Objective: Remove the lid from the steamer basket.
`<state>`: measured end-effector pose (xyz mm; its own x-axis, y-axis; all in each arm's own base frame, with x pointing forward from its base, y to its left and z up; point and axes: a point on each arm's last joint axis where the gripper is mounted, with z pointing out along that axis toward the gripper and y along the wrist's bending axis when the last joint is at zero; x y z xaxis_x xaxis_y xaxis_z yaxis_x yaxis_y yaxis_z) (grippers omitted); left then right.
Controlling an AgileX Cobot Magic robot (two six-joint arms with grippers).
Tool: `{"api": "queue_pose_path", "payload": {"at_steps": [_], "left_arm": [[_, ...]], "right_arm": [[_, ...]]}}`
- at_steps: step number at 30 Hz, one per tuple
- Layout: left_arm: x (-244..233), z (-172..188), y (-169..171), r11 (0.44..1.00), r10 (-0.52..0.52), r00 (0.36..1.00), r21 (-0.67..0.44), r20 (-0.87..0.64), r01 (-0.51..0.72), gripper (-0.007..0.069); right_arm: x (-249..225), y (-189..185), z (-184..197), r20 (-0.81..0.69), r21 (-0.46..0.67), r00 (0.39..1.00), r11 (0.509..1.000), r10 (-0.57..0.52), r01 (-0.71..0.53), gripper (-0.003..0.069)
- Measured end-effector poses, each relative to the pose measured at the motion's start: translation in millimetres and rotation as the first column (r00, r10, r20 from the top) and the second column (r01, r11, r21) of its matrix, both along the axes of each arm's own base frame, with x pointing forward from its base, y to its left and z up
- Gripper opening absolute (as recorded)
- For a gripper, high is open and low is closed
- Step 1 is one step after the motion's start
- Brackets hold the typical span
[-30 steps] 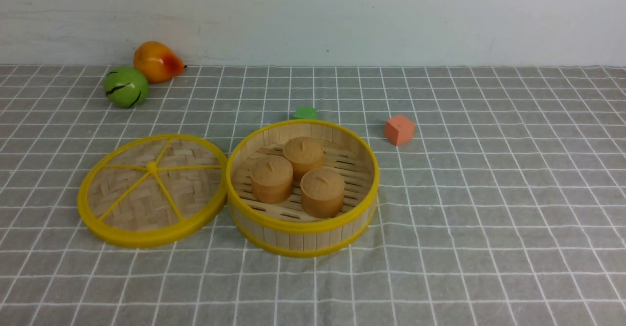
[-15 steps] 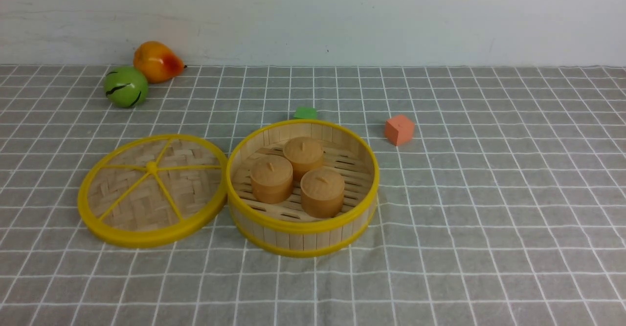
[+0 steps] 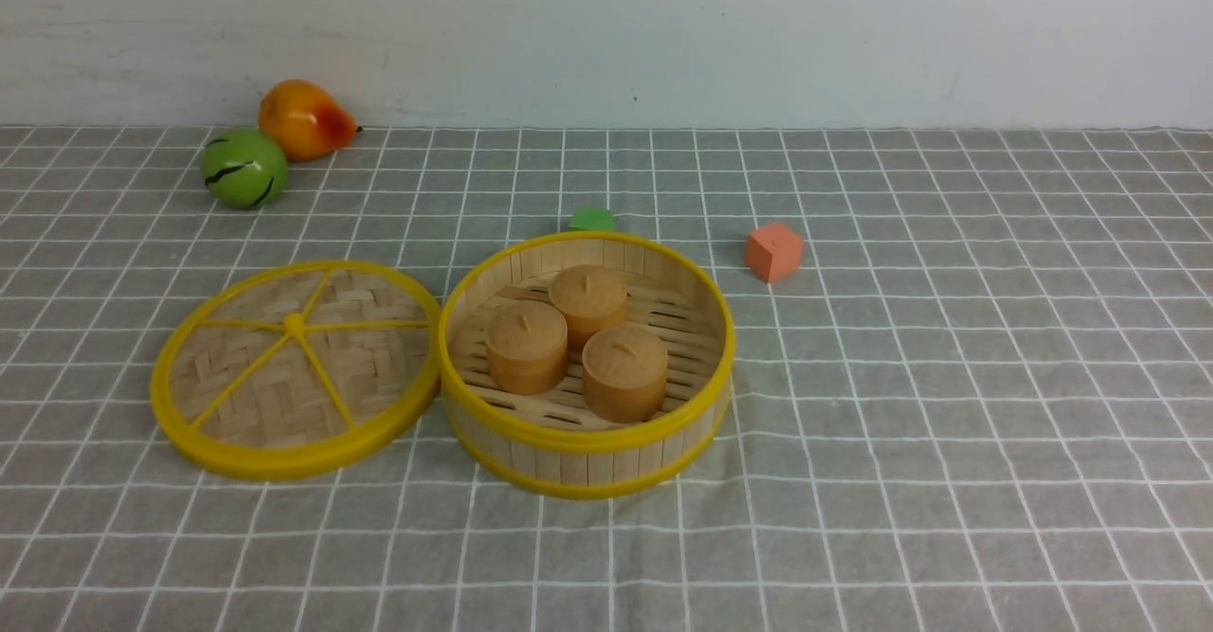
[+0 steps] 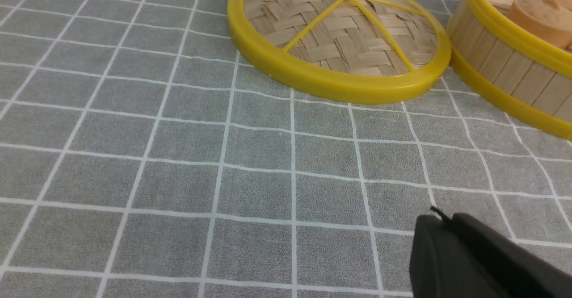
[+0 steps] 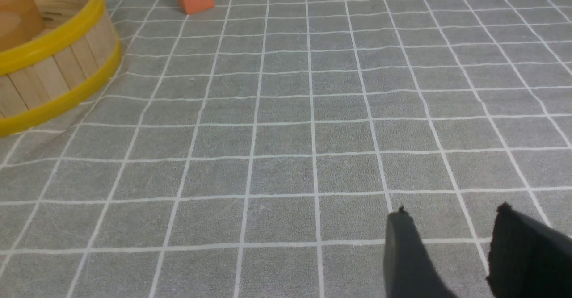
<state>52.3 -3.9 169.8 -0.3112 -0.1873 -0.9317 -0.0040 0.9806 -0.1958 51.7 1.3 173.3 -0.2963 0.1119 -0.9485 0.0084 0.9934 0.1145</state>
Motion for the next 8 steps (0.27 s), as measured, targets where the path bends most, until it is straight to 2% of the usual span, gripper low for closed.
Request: {"api": "queue_pose_path", "payload": {"at_steps": [8], "left_arm": [[0.0, 0.0, 0.0, 1.000, 0.000, 1.000, 0.000, 0.000, 0.000, 0.0031]], "right_arm": [[0.0, 0.0, 0.0, 0.000, 0.000, 1.000, 1.000, 0.000, 0.000, 0.0244]]}}
